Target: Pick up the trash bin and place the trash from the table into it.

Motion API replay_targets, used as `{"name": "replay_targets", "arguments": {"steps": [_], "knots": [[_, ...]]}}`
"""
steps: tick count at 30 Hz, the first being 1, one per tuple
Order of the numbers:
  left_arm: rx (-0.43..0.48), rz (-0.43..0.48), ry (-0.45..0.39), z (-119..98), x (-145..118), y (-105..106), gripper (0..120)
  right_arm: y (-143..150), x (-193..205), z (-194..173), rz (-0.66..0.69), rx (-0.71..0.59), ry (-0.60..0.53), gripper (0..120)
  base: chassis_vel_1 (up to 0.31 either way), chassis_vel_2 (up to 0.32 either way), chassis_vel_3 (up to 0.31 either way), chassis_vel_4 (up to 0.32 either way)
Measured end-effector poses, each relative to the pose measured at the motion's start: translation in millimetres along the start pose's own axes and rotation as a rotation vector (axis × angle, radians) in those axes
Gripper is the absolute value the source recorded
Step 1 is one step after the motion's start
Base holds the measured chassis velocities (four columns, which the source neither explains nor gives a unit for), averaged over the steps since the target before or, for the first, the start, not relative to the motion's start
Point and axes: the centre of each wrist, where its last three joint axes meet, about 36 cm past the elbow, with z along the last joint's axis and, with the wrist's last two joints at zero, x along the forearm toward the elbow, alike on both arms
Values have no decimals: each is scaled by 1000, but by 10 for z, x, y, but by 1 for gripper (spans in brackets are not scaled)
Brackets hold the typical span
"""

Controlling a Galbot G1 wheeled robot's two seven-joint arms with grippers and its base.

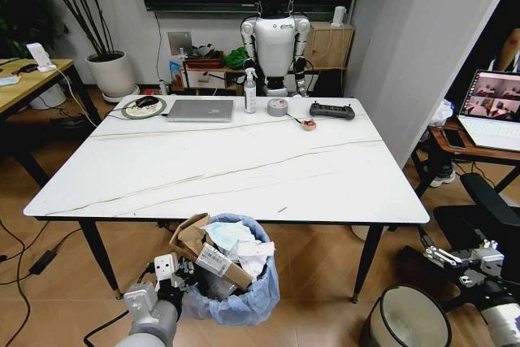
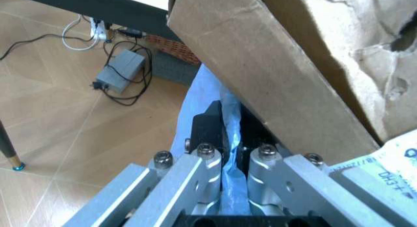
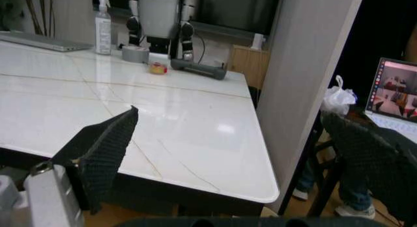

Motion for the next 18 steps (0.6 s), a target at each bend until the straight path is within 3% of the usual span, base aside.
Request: {"name": "replay_targets", "arguments": {"steps": [18], "knots": [[2,7,-3,26,-15,-10,0,0,-1,0,0,0,0,100,0,0,0,0]]}}
